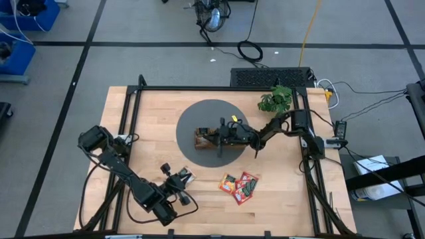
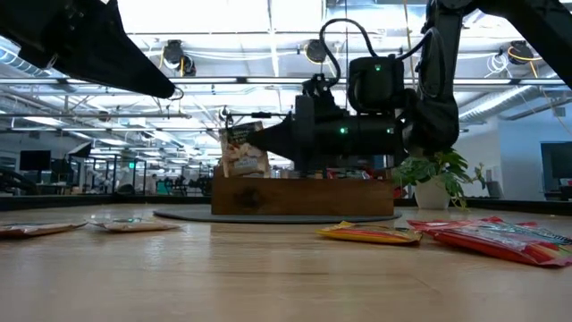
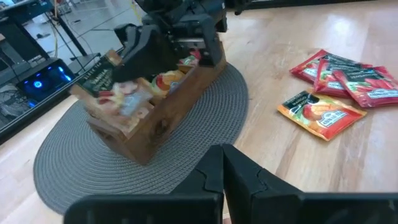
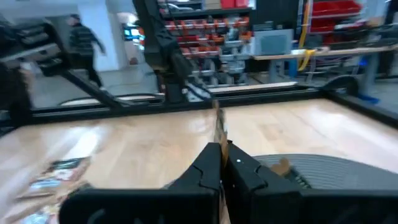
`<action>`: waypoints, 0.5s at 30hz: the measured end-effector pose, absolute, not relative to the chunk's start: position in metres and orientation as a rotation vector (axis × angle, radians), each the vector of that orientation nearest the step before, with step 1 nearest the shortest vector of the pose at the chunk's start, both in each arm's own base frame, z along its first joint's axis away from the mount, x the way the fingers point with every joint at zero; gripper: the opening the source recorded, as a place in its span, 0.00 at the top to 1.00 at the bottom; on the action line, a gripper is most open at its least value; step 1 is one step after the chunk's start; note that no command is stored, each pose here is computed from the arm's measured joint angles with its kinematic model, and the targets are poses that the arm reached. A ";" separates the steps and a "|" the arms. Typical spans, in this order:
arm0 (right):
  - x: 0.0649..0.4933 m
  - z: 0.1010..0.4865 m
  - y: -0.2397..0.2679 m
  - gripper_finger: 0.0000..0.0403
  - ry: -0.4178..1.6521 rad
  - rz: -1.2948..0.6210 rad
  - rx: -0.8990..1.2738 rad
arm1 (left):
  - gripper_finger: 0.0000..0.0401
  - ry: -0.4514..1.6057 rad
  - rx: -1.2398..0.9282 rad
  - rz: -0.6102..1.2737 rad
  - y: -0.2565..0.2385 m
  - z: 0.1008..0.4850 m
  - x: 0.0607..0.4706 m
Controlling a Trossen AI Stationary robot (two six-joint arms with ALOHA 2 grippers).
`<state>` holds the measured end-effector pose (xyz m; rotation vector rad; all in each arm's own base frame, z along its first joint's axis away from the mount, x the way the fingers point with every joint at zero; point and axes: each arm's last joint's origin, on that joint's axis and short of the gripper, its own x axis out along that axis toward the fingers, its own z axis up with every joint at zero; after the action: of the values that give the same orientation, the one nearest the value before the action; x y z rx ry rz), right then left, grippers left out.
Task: Pick & Place Tea
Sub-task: Put the brown tea bag into the left section of the wooden organizer
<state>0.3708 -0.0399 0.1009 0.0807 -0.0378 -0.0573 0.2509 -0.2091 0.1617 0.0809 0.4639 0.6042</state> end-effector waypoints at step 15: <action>0.370 0.089 -0.039 1.00 0.089 -0.153 0.013 | 0.99 0.464 0.081 0.603 -0.209 0.162 0.251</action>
<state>0.3704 -0.0386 0.0888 0.0126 0.0893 -0.1526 0.2508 -0.2094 0.1617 0.0807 0.4638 0.6025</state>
